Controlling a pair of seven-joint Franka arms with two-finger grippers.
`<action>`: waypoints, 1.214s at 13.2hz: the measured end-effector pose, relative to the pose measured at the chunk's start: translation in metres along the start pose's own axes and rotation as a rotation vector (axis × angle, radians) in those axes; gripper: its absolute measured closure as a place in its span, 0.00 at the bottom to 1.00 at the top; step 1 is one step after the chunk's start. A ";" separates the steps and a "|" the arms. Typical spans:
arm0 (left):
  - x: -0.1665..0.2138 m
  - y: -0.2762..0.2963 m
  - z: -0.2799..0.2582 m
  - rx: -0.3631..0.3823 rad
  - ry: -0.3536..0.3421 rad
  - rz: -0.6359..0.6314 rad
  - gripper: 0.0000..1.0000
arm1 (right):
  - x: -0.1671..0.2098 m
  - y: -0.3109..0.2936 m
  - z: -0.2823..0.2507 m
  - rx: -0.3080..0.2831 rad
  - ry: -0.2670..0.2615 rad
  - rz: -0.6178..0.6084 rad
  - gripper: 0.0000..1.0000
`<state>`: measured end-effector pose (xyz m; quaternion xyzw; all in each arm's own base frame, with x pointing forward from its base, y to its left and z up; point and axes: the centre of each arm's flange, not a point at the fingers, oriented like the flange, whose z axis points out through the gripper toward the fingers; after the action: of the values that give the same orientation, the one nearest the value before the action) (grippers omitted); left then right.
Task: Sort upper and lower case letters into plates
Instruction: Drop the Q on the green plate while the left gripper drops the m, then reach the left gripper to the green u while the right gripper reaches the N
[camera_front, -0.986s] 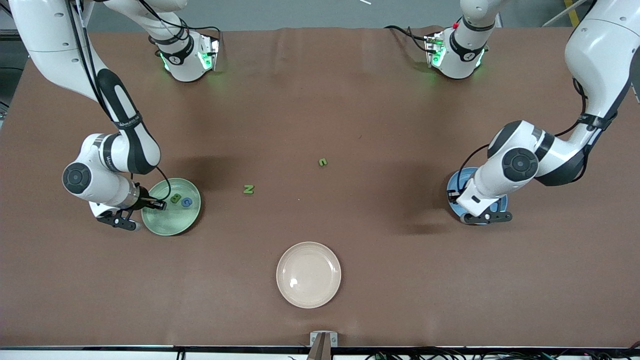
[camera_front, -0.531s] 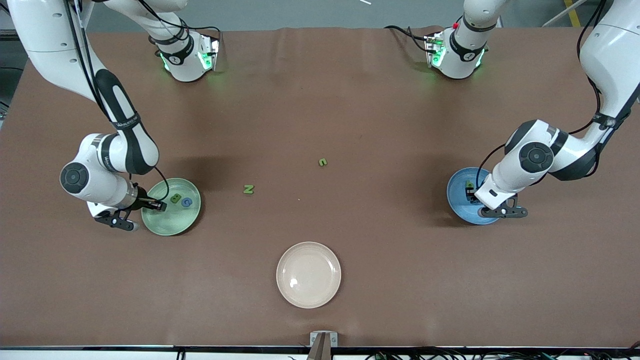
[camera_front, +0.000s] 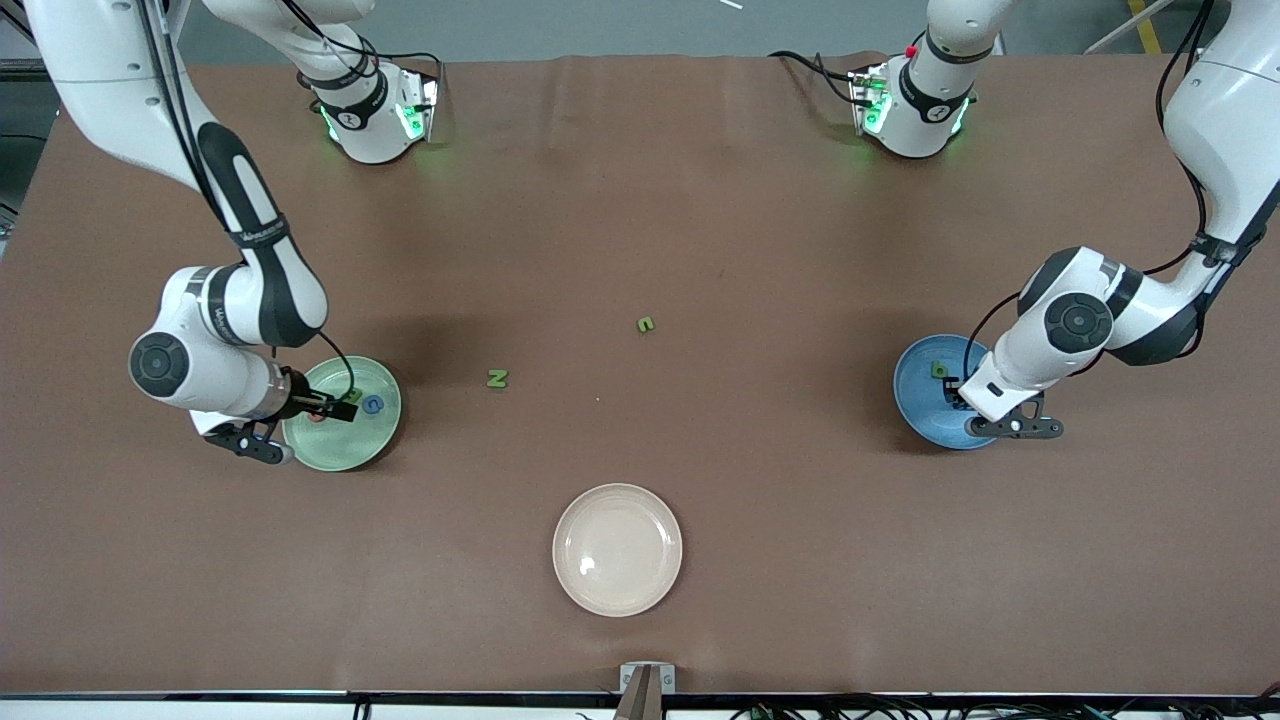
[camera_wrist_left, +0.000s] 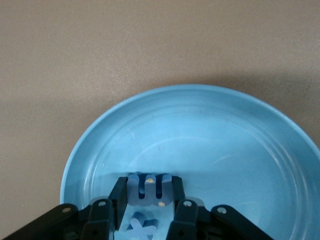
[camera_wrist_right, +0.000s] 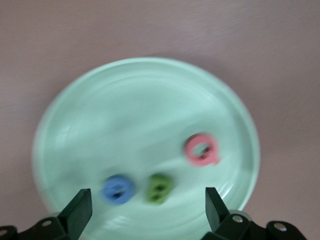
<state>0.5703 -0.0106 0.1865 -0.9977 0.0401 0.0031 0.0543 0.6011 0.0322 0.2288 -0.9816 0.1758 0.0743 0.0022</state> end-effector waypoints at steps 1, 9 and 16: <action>0.001 0.000 0.001 0.001 0.003 0.004 0.60 | -0.011 -0.024 -0.006 -0.003 0.003 0.032 0.00; 0.007 0.000 -0.003 -0.002 0.017 0.004 0.33 | -0.123 -0.196 0.017 0.028 0.089 0.230 0.00; 0.023 0.091 -0.081 -0.034 0.033 -0.047 0.00 | -0.121 -0.193 0.044 0.028 0.086 0.550 0.03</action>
<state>0.5858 -0.1117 0.2564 -0.9991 0.0175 -0.0140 0.0367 0.5493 0.2565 0.1991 -0.8992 0.4366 0.0278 -0.0122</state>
